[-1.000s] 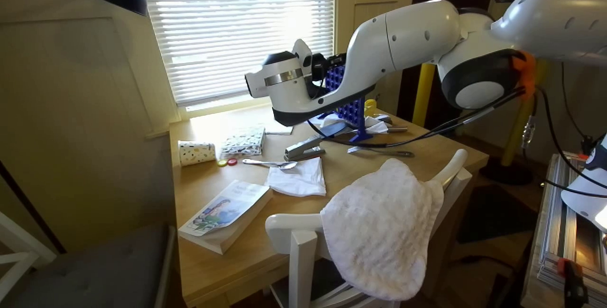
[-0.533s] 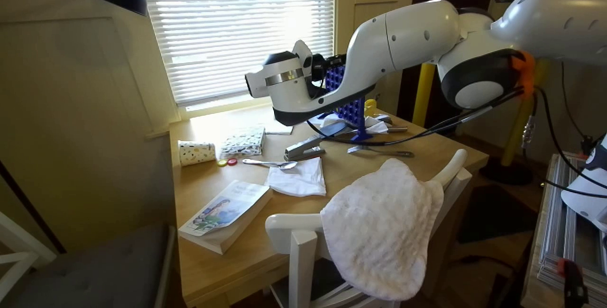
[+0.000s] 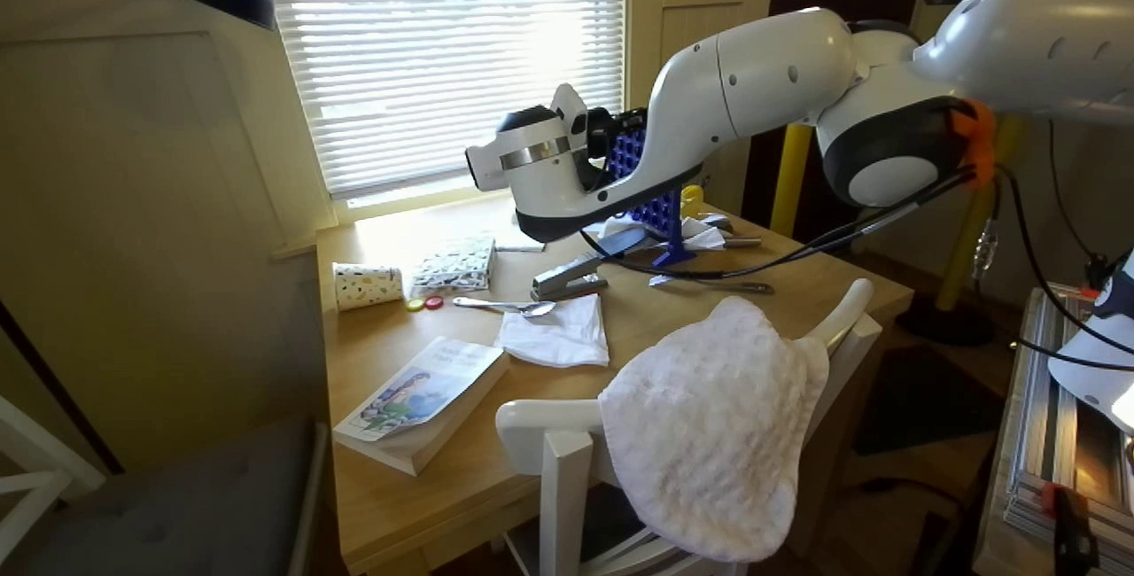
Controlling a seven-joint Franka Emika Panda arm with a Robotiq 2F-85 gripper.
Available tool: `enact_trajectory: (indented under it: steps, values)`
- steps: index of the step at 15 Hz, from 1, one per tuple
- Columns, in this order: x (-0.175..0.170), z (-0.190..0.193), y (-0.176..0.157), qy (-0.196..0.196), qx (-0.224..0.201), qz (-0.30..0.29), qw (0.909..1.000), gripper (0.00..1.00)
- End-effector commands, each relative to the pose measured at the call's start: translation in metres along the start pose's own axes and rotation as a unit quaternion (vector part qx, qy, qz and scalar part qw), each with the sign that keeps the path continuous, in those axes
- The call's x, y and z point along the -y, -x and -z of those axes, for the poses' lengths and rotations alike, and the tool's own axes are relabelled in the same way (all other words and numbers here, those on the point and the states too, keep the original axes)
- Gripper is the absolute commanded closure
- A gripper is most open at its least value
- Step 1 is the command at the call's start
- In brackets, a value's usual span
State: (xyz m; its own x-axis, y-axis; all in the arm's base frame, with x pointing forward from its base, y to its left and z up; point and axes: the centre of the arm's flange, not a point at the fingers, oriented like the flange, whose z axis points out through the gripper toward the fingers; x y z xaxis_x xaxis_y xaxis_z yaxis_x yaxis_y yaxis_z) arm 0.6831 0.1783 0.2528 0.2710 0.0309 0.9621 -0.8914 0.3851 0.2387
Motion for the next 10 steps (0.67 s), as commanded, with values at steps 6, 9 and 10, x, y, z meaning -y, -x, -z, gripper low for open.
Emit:
enact_trajectory:
  steps: [6, 9, 10]
  values:
    - [0.013, -0.008, 0.011, -0.068, -0.043, -0.009, 0.9967, 0.9]
    - [0.024, 0.005, 0.01, -0.061, -0.028, -0.005, 0.9977, 0.65]
    - [0.024, 0.005, 0.011, -0.062, -0.029, -0.005, 0.9976, 0.65]
